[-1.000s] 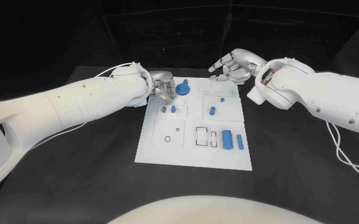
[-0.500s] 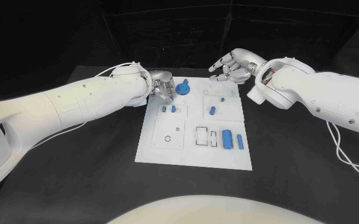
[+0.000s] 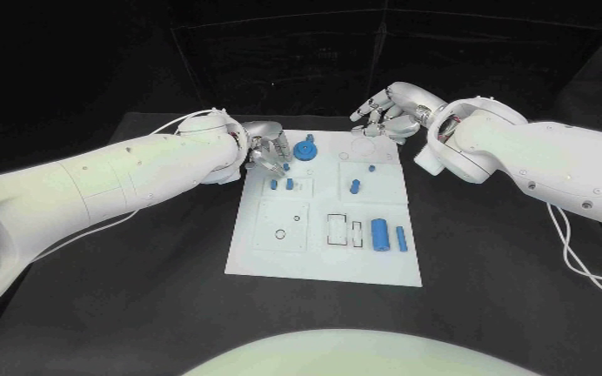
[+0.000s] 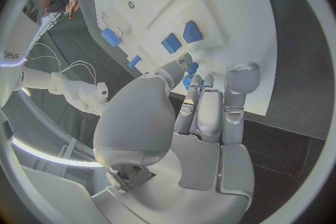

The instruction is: Assemble the parts on the task board

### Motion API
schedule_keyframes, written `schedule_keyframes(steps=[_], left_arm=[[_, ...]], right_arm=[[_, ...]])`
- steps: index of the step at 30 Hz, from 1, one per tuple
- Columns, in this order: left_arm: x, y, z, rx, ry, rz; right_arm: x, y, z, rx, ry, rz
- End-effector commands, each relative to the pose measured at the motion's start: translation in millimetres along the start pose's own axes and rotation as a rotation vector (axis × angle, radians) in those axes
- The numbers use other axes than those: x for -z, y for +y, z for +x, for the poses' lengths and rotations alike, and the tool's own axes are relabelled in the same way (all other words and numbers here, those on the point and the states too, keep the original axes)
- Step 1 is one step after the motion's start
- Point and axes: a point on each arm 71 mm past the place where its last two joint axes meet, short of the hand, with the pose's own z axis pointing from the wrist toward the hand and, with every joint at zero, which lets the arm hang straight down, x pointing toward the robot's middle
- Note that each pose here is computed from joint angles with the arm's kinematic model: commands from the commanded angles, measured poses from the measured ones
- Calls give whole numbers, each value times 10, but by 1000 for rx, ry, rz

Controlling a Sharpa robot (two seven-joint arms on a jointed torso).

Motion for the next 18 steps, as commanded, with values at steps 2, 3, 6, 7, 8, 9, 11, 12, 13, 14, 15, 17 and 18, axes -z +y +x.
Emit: schedule_keyframes(steps=[2, 3, 6, 7, 8, 9, 11, 12, 13, 14, 15, 17, 18], left_arm=[[49, 23, -76, 84, -88, 35], [59, 34, -83, 90, -95, 37], [99, 78, -109, 117, -118, 41], [119, 102, -123, 135, -130, 44], [130, 115, -131, 146, -136, 45], [150, 139, -145, 168, -147, 49], [195, 196, -174, 237, -170, 53], [222, 228, -186, 287, -179, 52], [250, 261, -196, 346, -185, 51], [278, 290, -204, 411, -191, 50], [301, 310, -209, 462, -194, 52], [359, 344, -221, 585, -204, 70], [389, 353, -229, 649, -210, 87]], right_arm=[[0, -14, -32, 52, -25, 14], [1, -21, -36, 62, -26, 18], [3, -45, -47, 112, -24, 26], [4, -56, -51, 142, -21, 30], [4, -62, -53, 159, -20, 31], [4, -70, -54, 189, -16, 34], [4, -84, -55, 258, -9, 37], [4, -89, -54, 295, -5, 39], [4, -95, -53, 330, -2, 41], [4, -104, -51, 363, 2, 45], [6, -111, -46, 387, 5, 48], [13, -135, -25, 446, 10, 56], [17, -147, -14, 474, 13, 60]])
